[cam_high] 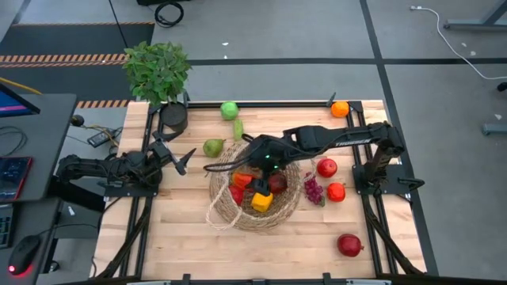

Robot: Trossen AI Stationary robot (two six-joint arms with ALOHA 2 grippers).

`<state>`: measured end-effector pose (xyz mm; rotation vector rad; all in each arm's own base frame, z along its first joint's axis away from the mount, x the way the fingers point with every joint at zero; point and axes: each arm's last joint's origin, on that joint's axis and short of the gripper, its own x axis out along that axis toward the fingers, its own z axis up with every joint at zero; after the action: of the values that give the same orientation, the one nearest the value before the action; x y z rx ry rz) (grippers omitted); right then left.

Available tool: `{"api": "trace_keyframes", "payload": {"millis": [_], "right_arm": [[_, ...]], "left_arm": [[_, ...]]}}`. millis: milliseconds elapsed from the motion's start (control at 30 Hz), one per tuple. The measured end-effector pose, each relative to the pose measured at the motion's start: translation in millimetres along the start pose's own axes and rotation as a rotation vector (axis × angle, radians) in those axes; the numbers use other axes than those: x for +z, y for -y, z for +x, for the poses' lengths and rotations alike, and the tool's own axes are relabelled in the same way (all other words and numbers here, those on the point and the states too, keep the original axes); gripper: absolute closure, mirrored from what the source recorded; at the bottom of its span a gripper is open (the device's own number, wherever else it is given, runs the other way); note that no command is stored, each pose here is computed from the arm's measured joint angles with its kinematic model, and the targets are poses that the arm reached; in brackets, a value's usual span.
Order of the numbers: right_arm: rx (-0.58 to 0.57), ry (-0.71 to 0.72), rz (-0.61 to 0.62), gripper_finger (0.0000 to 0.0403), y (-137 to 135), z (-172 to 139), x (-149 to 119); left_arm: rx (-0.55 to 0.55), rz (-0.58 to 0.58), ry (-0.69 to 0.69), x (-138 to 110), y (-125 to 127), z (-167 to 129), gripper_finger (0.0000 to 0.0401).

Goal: Build produce basket
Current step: Put the top red apple into the woven basket

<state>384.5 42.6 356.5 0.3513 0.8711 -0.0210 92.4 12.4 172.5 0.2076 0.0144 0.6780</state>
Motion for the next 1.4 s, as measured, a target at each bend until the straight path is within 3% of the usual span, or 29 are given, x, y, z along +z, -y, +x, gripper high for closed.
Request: {"api": "trace_keyframes", "payload": {"millis": [333,600,767,900,1167,1400], "right_arm": [[0.028,0.109,0.067,0.0010,9,-49,7],[-0.155,0.274,0.087,0.0011,32,-118,3],[-0.332,0.290,0.121,0.0020,54,-157,-12],[-0.408,0.318,0.156,0.0033,67,-180,-20],[-0.571,0.427,0.258,0.0052,99,-191,-55],[-0.640,0.452,0.463,0.0054,125,-183,-97]], "left_arm": [[0.000,0.000,0.000,0,0,0,0.0013],[0.000,0.000,0.000,0,0,0,0.0013],[0.000,-0.001,0.000,0,0,0,0.0013],[0.000,0.000,0.000,0,0,0,0.0013],[0.000,0.000,0.000,0,0,0,0.0013],[0.000,0.000,0.000,0,0,0,0.0013]]}}
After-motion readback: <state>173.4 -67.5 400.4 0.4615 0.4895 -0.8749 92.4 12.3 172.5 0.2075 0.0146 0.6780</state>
